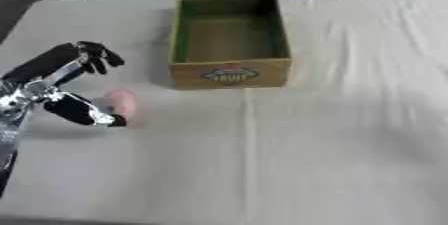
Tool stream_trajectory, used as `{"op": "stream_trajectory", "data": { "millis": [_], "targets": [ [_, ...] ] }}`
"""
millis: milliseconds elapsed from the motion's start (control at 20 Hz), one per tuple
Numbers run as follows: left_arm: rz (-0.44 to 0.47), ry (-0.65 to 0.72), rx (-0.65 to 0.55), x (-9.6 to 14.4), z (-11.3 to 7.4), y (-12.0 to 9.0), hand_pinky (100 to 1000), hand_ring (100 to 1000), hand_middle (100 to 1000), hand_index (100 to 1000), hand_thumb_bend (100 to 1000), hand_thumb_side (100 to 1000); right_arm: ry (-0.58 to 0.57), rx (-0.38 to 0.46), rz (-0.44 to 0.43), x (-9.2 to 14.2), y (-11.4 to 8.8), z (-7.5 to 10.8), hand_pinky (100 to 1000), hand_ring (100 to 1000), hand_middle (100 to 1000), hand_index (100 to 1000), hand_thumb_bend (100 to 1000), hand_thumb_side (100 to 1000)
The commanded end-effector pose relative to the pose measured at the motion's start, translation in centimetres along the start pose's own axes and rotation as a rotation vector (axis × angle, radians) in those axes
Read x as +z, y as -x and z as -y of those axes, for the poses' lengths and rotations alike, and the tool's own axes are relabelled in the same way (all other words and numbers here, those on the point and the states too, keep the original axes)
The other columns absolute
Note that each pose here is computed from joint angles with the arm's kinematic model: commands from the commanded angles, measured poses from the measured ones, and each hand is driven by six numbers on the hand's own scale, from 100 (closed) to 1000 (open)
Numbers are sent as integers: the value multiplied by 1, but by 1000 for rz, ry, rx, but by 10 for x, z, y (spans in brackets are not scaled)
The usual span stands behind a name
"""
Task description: Pick up objects on the table and place them in the box.
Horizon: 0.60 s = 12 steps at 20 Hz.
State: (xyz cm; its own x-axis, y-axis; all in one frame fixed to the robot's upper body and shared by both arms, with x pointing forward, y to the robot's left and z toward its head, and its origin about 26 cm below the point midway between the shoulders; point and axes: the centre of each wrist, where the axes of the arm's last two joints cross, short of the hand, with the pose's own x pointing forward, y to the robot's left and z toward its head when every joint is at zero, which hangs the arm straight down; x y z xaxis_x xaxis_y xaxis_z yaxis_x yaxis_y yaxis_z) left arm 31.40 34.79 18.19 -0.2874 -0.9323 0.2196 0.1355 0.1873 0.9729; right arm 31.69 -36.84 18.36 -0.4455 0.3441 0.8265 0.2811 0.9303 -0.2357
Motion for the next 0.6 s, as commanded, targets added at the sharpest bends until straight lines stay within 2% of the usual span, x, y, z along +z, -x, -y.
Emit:
{"op": "stream_trajectory", "data": {
  "millis": [50, 300, 500, 600],
  "targets": [
    [-54, 31, -56, 1, -3, 8, 673, 638, 710, 820, 769, 250, 1, 15, 37, -6, -11, 6, 643, 709, 713, 841, 100, 277],
    [-129, -26, -38, -9, 12, 16, 666, 633, 725, 828, 728, 232, -1, 11, 37, -6, -10, 5, 643, 709, 713, 841, 100, 277],
    [-130, -40, -22, -15, 21, 16, 650, 614, 702, 806, 694, 219, 0, 10, 36, -5, -10, 5, 643, 709, 713, 841, 100, 276],
    [-121, -31, -13, -17, 23, 17, 636, 594, 677, 784, 644, 192, 0, 9, 36, -5, -10, 5, 643, 709, 713, 841, 100, 276]
  ]
}}
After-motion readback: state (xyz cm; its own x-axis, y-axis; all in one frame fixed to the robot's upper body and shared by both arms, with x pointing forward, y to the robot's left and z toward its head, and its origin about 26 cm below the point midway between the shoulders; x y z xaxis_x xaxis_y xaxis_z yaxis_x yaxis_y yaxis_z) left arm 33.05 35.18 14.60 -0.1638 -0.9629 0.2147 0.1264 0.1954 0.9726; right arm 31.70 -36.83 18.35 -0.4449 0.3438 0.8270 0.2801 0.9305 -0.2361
